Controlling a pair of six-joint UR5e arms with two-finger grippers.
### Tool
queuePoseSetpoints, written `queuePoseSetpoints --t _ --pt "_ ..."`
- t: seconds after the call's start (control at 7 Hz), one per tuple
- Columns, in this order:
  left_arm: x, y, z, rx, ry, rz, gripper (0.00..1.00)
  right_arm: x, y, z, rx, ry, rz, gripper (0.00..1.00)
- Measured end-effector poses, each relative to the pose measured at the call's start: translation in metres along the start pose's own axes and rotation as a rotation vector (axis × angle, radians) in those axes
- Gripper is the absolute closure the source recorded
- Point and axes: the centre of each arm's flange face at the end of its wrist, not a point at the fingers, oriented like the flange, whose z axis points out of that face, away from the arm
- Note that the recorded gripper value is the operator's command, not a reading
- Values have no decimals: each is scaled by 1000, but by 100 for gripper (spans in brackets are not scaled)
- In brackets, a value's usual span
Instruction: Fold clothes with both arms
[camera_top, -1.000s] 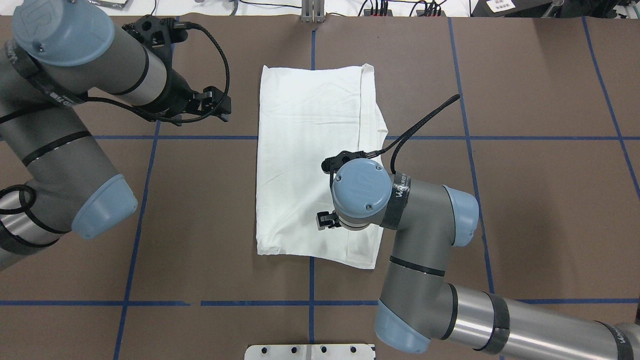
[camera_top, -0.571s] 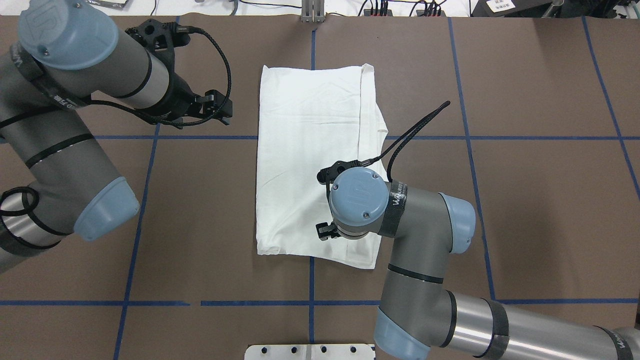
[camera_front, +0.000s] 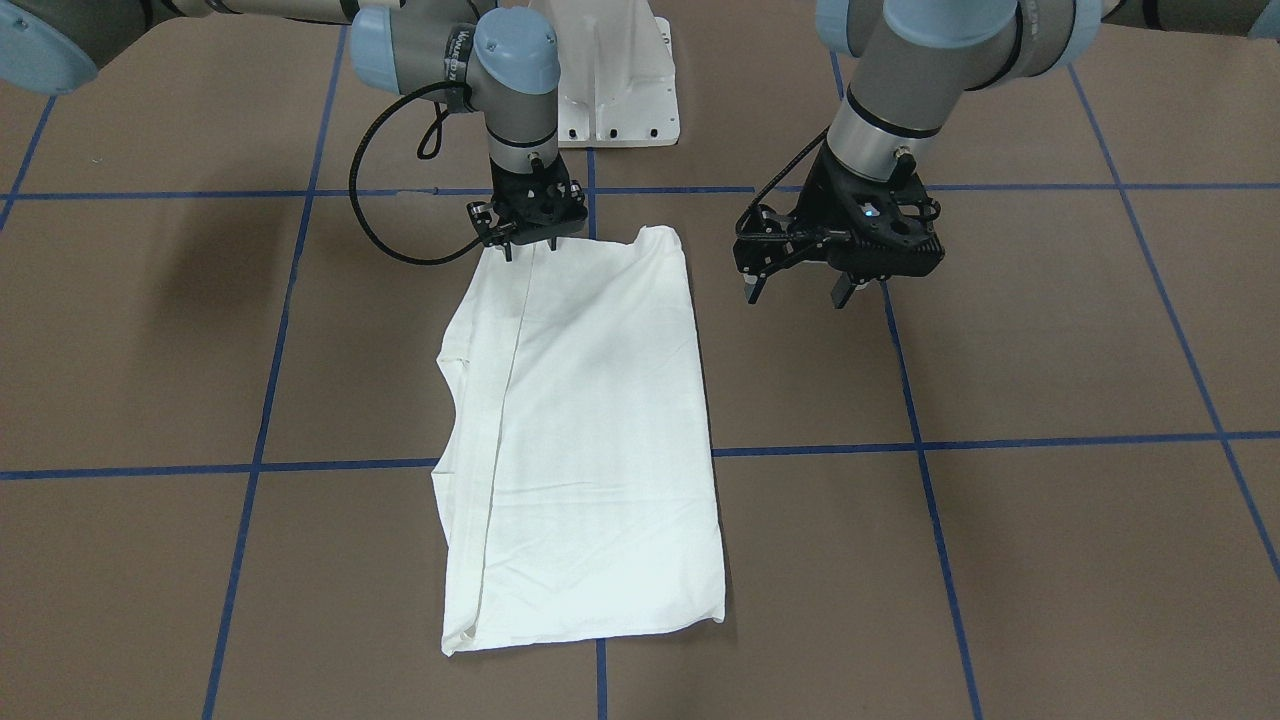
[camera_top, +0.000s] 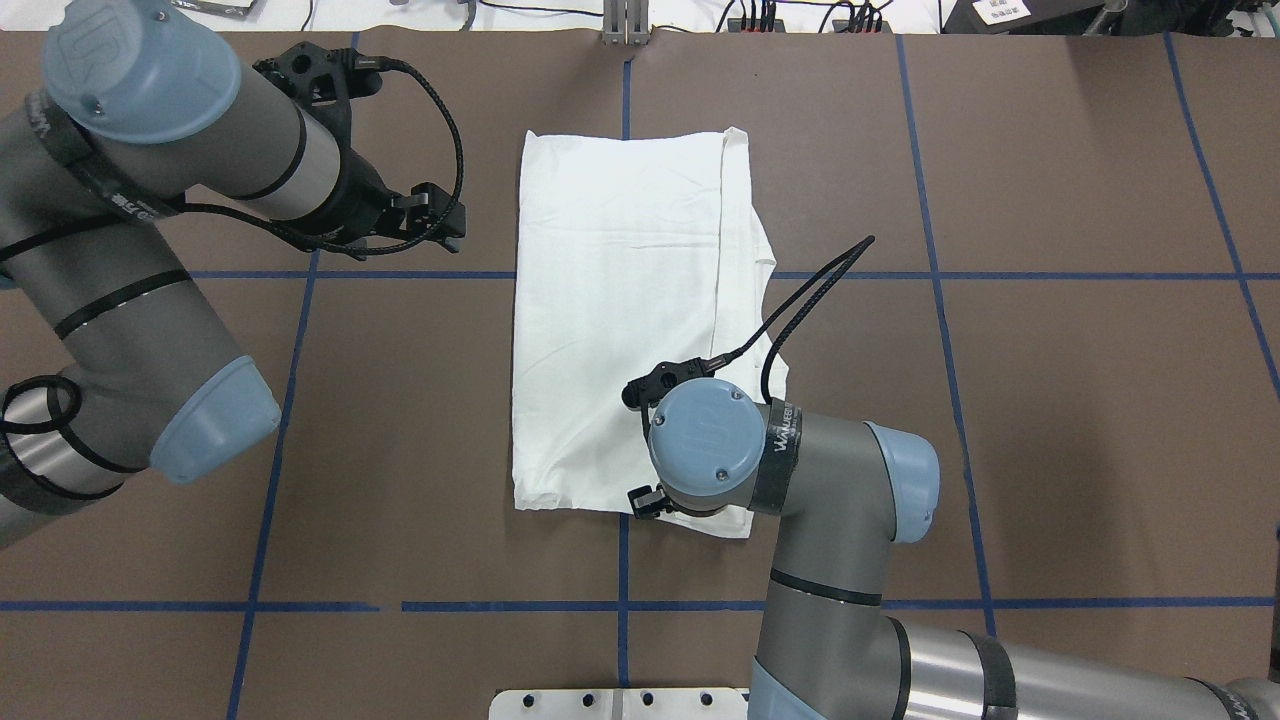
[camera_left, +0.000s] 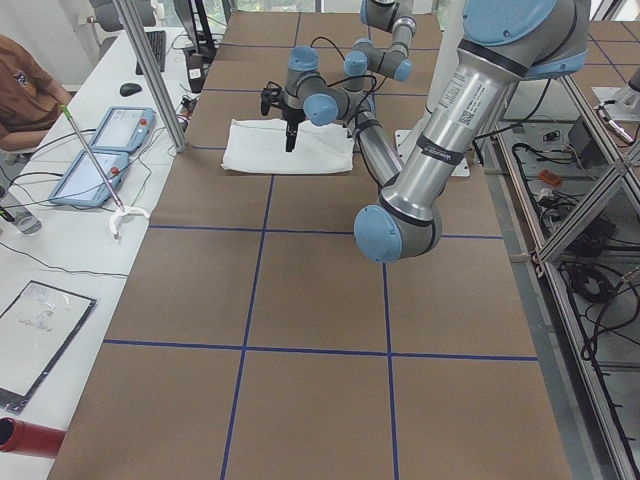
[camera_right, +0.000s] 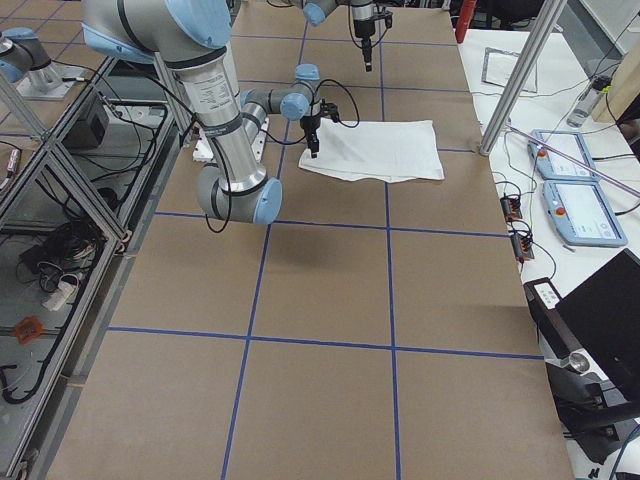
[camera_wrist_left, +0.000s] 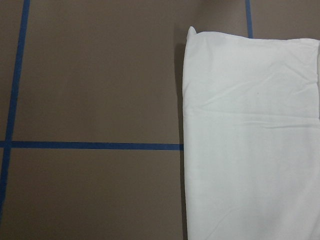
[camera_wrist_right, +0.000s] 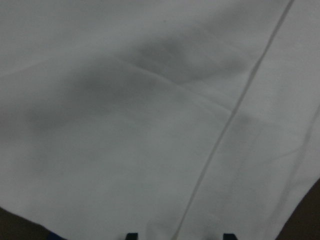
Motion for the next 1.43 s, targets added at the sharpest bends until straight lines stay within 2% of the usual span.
queuePoseSetpoints --t 0.14,0.71,1.14,1.29,1.43 --pt "0 0 0 1 0 0 0 -4 6 3 -5 1 -16 49" --pt "4 7 6 -10 2 10 0 4 13 5 -5 12 -42 56" --pt "7 10 11 -15 7 16 0 10 16 5 -3 13 -44 56" --pt "7 10 11 -15 8 17 0 9 16 4 -3 11 -44 61" --pt "7 10 11 -15 8 18 0 8 16 3 -2 9 -45 84"
